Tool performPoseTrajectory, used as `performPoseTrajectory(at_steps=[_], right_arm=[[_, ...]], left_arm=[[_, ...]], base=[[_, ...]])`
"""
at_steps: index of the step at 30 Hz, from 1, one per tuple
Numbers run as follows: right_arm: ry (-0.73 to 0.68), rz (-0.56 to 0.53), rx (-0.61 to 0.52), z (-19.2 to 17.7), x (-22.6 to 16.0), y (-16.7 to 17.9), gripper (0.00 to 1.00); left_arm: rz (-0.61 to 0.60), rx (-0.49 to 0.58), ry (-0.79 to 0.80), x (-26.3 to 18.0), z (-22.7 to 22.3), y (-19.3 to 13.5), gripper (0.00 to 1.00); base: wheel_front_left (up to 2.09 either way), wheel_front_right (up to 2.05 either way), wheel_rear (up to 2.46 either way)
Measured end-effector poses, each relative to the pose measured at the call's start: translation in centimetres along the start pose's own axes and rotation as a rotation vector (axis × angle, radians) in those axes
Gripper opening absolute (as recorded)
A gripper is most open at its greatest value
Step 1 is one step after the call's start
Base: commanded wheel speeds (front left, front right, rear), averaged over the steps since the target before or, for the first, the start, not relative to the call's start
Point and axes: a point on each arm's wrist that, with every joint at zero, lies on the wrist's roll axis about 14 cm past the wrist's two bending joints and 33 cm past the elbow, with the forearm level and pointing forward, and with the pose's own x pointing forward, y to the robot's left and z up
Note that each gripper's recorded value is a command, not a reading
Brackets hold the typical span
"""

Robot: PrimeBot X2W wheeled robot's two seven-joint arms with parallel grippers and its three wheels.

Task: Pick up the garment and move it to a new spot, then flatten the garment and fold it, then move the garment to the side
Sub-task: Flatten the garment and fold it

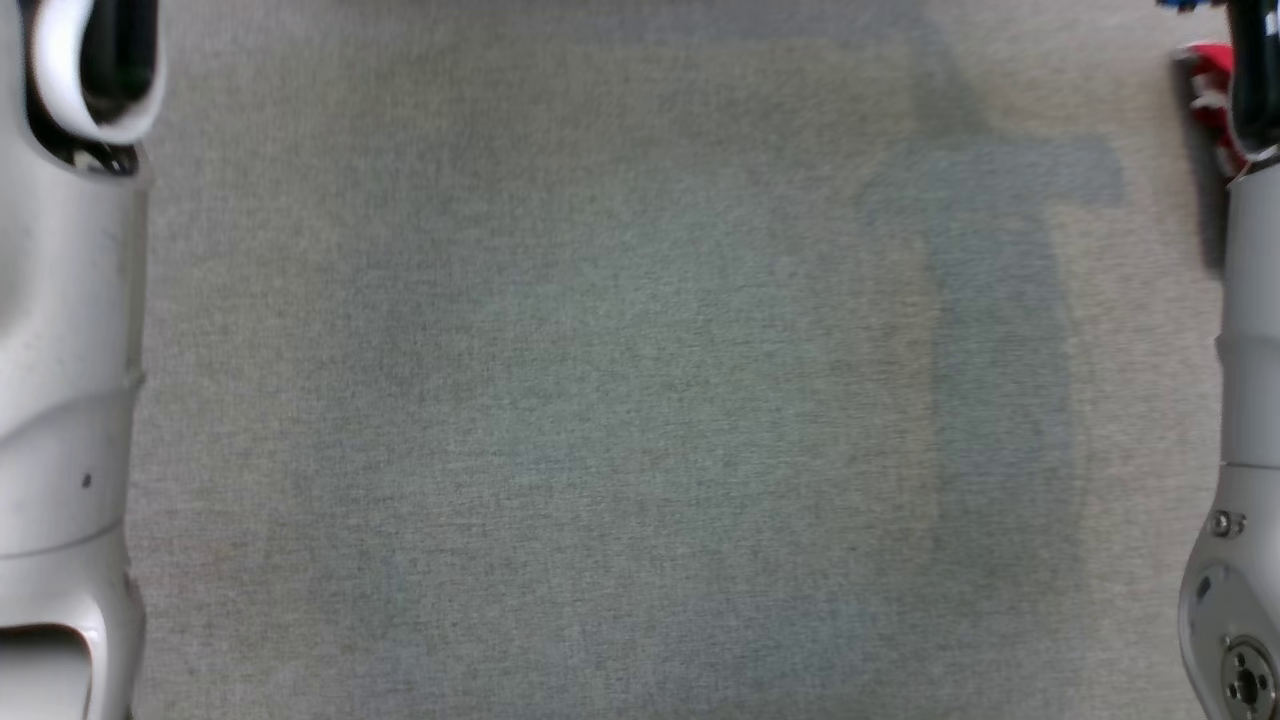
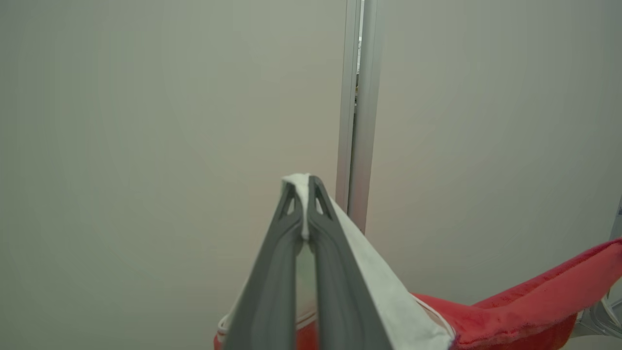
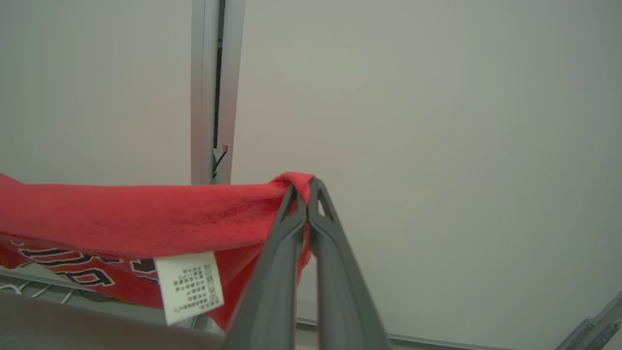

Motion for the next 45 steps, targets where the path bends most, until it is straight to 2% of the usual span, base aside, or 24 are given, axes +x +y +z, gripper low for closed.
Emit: performPoseTrajectory(at_steps=[7,10,13,18,24,29,37,41,45], right_arm=[[0.242,0.048,0.049,-13.0,-1.8,3.8,0.0],[0.295,0.059,0.073,-16.0,-3.1,4.8,0.0],[0.314,0.052,0.103,-17.1,-4.5,5.0,0.0],[0.327,0.027,0.174,-17.7,-7.1,5.0,0.0],[0.319,0.008,0.25,-16.7,-11.1,5.0,0.0],[0.269,-0.005,0.281,-14.2,-14.9,4.4,0.0],[0.19,-0.036,0.269,-8.7,-21.5,1.9,0.0],[0.181,-0.062,0.256,-6.5,-24.8,0.4,0.0],[0.243,-0.059,0.28,-6.6,-27.5,0.4,0.0]], left_arm=[[0.091,-0.093,0.237,-5.6,-12.3,3.0,0.0],[0.125,-0.125,0.308,-8.7,-15.5,3.6,0.0],[0.145,-0.157,0.331,-11.0,-16.7,3.4,0.0],[0.177,-0.173,0.339,-14.5,-16.7,2.9,0.0],[0.217,-0.203,0.319,-18.6,-14.4,1.5,0.0],[0.234,-0.204,0.306,-22.1,-11.5,-0.3,0.0],[0.266,-0.209,0.282,-27.1,-6.1,-3.1,0.0],[0.273,-0.204,0.27,-28.8,-3.8,-4.2,0.0],[0.284,-0.209,0.303,-30.5,-3.2,-4.8,0.0]], base=[[0.0,0.0,0.0],[0.0,0.0,0.0],[0.0,0.0,0.0],[0.0,0.0,0.0],[0.0,0.0,0.0],[0.0,0.0,0.0],[0.0,0.0,0.0],[0.0,0.0,0.0],[0.0,0.0,0.0]])
